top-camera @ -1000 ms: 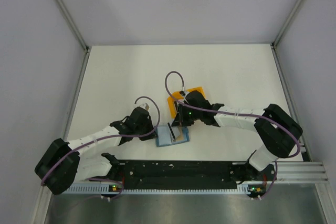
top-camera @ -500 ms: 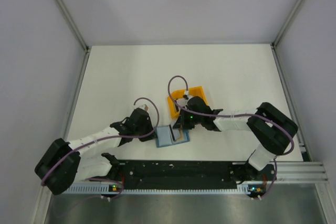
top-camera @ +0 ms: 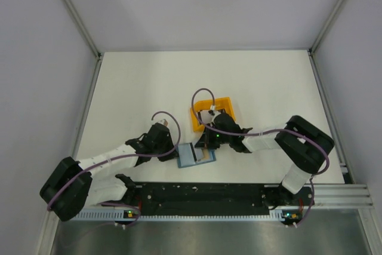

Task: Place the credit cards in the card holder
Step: Insert the credit card into the card holder.

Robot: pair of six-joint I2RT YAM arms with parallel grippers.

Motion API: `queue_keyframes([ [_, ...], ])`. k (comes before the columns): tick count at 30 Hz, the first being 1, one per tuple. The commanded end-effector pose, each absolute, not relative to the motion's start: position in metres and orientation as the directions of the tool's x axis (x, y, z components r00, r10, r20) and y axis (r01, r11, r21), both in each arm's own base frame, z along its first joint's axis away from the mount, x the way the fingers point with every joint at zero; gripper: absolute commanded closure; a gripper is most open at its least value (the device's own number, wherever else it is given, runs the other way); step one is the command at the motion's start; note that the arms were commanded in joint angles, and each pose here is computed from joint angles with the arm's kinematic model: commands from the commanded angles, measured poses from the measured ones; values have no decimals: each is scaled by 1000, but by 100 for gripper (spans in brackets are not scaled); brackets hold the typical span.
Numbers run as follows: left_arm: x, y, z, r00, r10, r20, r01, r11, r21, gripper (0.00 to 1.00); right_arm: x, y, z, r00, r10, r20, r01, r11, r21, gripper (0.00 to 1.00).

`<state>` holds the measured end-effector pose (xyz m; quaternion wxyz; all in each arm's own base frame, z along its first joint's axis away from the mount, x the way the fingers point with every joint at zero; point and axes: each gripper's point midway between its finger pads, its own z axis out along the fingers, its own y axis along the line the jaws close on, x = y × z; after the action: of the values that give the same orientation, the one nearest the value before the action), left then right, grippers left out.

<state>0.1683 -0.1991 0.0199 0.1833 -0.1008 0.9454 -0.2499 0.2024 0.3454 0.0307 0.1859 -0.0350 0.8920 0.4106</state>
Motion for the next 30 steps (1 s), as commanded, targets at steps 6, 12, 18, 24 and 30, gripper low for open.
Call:
queue_keyframes([
  [6,156,-184,2,-920,-293,-261,-153,880,-449,100,190,309,2,-913,93,-397,-178,784,594,100],
  [12,156,-184,2,-921,-292,-257,-154,880,-449,100,187,317,-4,-927,84,-366,-173,769,616,100],
  [18,156,-182,1,-921,-291,-259,-156,884,-441,100,193,312,9,-905,114,-410,-180,770,613,100],
  [24,157,-183,2,-921,-288,-263,-150,884,-442,100,200,311,29,-874,129,-469,-222,752,620,100],
  [30,157,-184,2,-922,-283,-264,-144,883,-446,100,194,321,18,-900,96,-425,-224,736,639,100],
])
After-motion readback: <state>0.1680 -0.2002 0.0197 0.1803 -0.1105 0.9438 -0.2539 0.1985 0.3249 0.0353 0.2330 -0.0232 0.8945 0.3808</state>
